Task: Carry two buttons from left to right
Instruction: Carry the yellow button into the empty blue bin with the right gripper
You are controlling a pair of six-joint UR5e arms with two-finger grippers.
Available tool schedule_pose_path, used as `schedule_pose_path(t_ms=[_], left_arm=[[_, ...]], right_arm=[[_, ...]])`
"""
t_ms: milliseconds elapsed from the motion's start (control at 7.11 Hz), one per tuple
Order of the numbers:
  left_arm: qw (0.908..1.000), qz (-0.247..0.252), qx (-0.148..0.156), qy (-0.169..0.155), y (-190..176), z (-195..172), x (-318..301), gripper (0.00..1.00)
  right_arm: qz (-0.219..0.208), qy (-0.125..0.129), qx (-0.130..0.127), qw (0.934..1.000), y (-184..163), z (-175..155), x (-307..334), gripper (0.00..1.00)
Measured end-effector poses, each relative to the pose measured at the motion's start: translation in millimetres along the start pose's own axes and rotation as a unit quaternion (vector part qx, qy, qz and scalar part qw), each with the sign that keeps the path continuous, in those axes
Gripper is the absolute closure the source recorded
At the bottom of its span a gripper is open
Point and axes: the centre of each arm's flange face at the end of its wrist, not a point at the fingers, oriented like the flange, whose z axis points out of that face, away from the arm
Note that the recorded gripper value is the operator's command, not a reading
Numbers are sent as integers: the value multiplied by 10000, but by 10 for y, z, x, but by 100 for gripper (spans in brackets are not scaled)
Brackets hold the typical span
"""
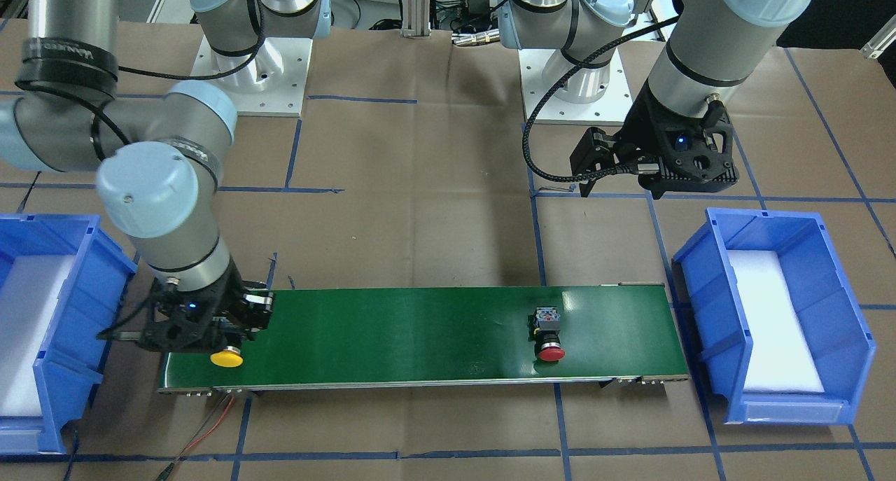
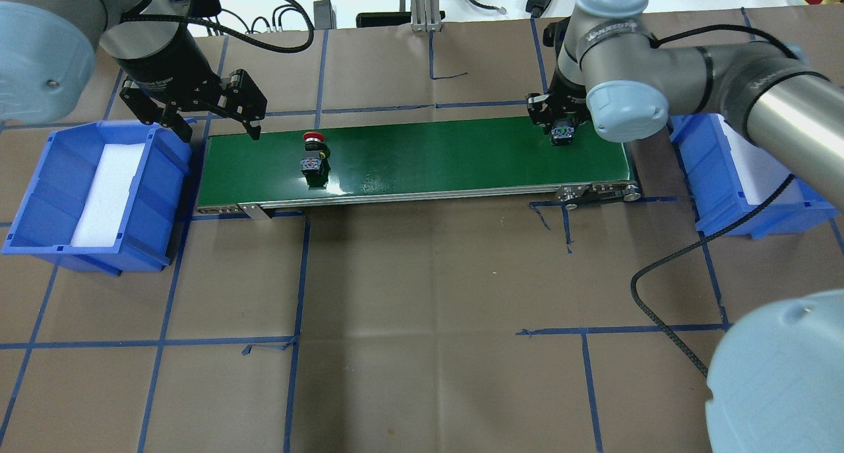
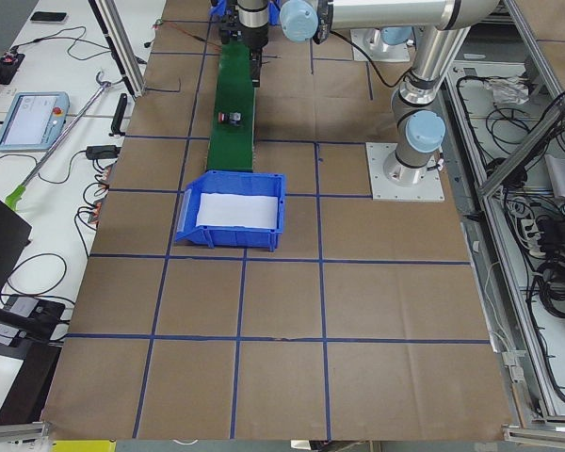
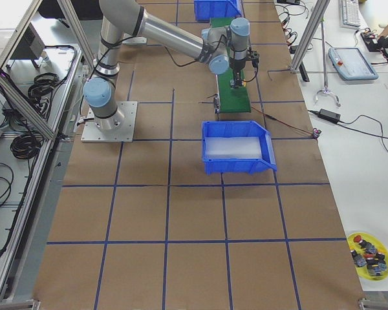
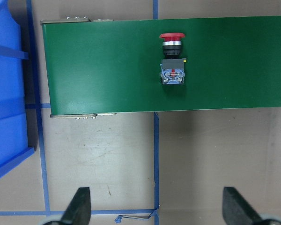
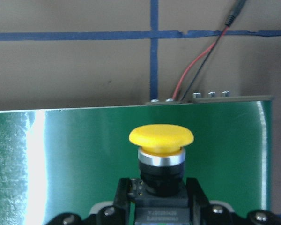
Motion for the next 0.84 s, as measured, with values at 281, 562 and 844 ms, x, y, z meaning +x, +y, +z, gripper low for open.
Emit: schedule_pose_path(t_ms=[281,562,844], left_arm=[[10000,0,3,0,-1,-3,0,0],[10000,0,8,-2,1,-7,0,0],[10000,0,4,-1,4,-5,0,0]], right_arm=[[1,104,-34,9999,39,-772,993,97],[-312,116,-355,9988,183,-1072,2190,98],[-506,49,-543,9972,400,-873,2859,99]])
